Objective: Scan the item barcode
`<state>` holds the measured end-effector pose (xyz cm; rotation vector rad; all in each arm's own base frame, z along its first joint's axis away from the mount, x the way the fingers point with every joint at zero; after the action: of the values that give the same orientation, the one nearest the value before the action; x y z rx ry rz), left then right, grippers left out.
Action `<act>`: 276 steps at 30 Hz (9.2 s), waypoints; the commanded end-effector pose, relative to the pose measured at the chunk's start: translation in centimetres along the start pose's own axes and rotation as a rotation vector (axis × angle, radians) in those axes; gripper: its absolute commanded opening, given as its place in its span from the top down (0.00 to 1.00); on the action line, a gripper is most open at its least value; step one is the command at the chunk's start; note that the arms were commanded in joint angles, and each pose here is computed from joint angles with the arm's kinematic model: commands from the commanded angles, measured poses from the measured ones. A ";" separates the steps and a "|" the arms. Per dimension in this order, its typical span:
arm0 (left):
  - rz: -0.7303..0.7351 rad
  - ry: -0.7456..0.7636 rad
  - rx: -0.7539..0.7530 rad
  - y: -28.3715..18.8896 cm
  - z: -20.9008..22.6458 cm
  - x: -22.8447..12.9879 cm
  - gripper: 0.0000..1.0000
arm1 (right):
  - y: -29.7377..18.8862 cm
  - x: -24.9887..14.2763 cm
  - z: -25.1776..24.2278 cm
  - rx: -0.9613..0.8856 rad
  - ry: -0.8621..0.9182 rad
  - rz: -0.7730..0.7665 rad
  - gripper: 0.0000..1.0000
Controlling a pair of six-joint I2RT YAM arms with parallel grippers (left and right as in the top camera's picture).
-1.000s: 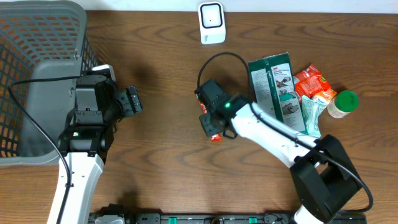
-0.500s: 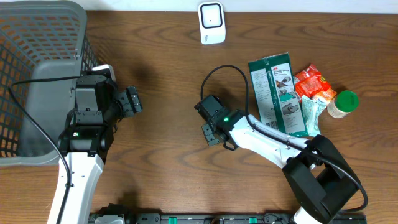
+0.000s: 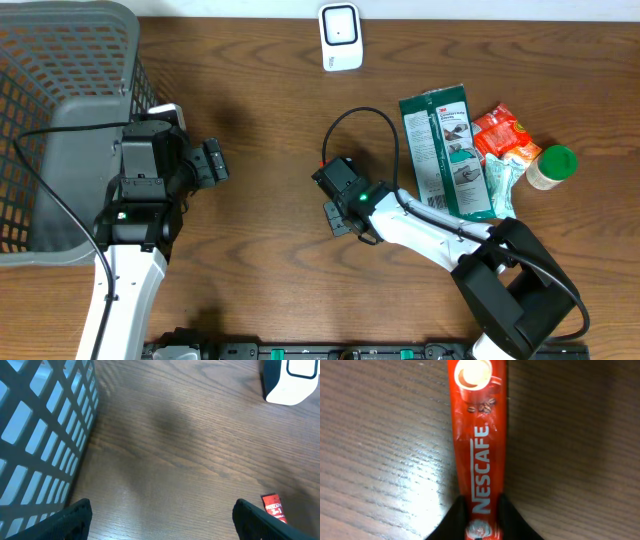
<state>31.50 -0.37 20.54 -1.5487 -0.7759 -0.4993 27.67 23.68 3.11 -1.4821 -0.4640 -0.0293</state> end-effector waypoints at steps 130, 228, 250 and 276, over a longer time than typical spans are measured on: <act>0.406 -0.550 -0.411 -2.5 -7.3 -4.8 0.93 | -13.4 4.7 9.9 0.714 -0.659 -0.223 0.41; 0.097 -0.363 -0.176 -0.3 -3.4 -1.0 0.39 | -34.6 0.1 -1.8 1.454 -0.373 -0.450 0.99; 0.063 -0.363 -0.095 -0.1 -2.2 -0.8 0.14 | -25.6 13.7 -8.2 0.100 -0.100 -0.345 0.99; 0.063 -0.363 -0.095 -0.1 -2.2 -0.8 0.14 | -10.1 31.3 -8.7 -0.226 -0.149 -0.479 0.99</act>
<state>31.01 -2.87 20.11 -1.7915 -0.9796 -0.2018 54.34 22.39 21.12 -1.5687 -0.9185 -0.2950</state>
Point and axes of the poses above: each gripper's point midway between its finger pads, its own y axis out along the fingers, its own z axis along the line the jaws close on, x = y × z, the point moved 3 cm from there along -y, back along the fingers, and after that the axes turned 3 degrees about y, right-handed, at the moved point
